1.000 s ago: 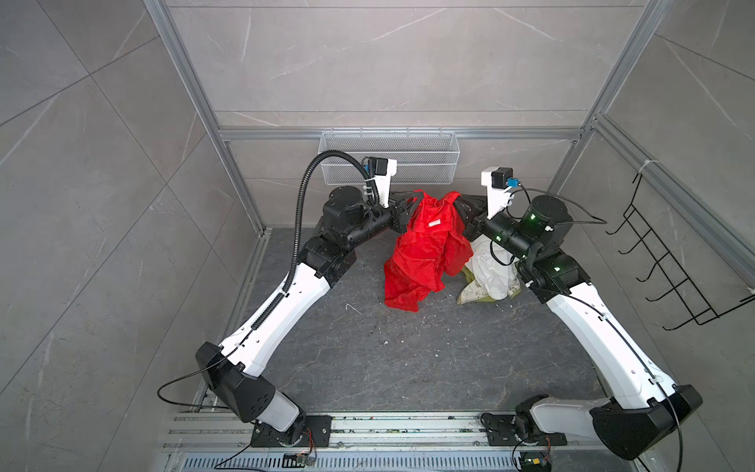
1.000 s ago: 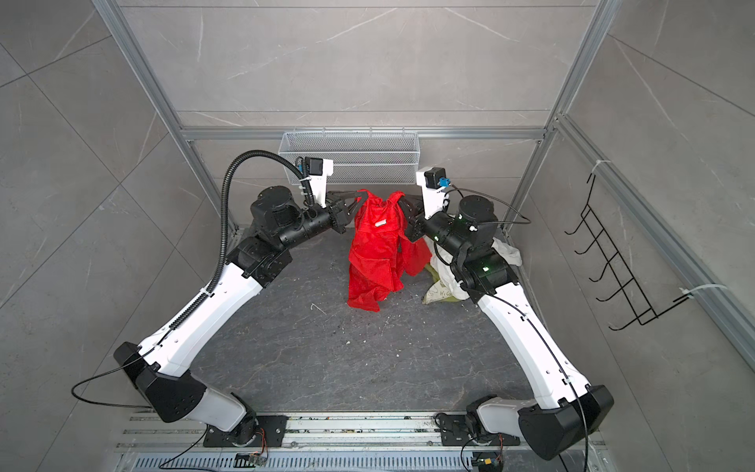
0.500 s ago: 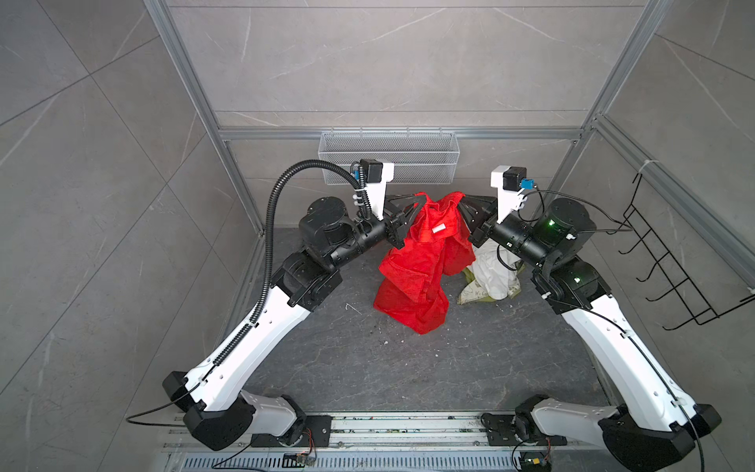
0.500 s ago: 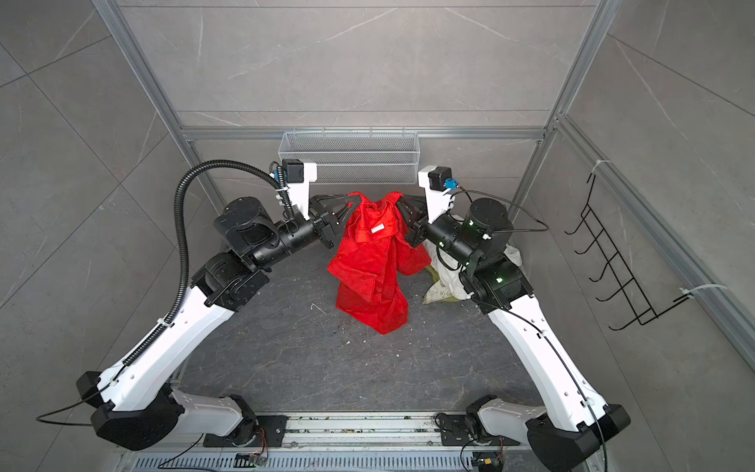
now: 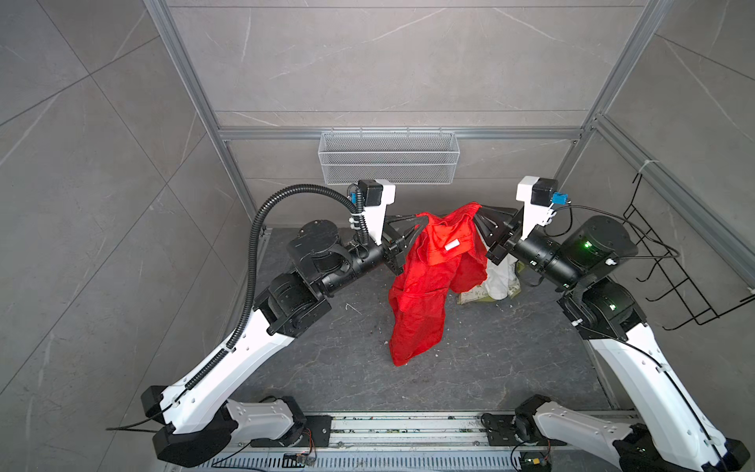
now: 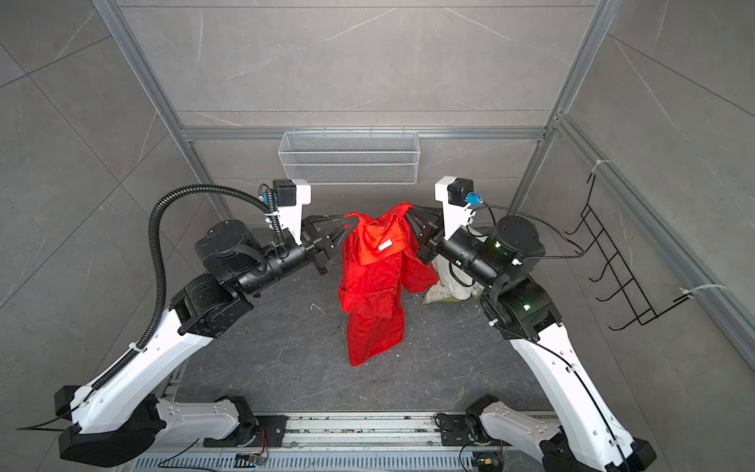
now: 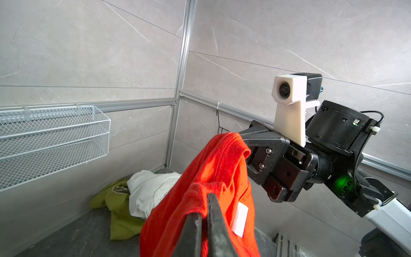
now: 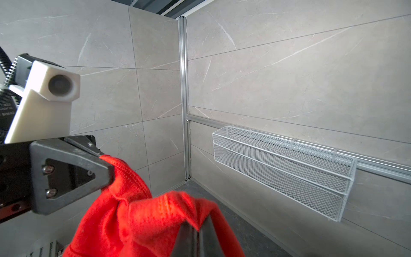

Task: Pick out a specific cloth from the pile
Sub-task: 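Carry the red cloth with both grippers toward the robot, away from the pile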

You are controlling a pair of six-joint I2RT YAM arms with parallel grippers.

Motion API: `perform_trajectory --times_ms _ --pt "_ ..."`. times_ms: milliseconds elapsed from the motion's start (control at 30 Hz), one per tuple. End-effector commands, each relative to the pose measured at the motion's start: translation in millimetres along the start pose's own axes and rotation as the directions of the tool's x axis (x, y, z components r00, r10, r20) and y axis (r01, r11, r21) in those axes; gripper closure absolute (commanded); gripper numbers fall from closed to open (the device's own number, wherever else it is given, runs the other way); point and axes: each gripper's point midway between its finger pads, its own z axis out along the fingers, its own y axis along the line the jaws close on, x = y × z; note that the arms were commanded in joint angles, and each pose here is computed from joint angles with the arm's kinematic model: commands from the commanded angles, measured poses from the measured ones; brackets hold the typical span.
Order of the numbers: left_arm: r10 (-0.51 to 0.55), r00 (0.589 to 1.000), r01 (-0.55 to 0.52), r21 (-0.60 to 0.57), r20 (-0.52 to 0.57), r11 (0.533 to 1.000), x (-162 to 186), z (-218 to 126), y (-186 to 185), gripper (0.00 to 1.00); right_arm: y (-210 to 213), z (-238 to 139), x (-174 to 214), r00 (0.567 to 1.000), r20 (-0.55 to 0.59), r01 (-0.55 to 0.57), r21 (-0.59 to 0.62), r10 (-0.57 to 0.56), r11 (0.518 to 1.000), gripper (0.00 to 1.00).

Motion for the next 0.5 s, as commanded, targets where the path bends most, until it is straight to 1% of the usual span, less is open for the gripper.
perform_trajectory --times_ms 0,167,333,467 --pt "0.005 0.999 -0.004 -0.02 0.033 1.0 -8.3 -10.4 -0.3 1.0 7.4 -6.9 8.4 0.999 -0.021 -0.033 -0.022 0.033 0.999 1.0" --pt "-0.015 1.0 0.015 -0.041 -0.001 0.999 8.7 -13.5 4.6 1.0 10.0 -10.4 26.2 0.997 -0.049 -0.068 -0.027 0.066 0.997 1.0" --pt "-0.02 0.999 0.018 -0.085 -0.026 0.996 25.4 -18.2 14.3 1.0 13.8 -4.4 51.9 0.988 -0.103 -0.121 -0.046 0.116 0.992 1.0" --pt "-0.02 0.998 0.014 -0.116 -0.052 0.993 37.5 -24.5 20.7 1.0 17.0 -0.3 68.6 0.982 -0.12 -0.151 -0.057 0.143 0.987 1.0"
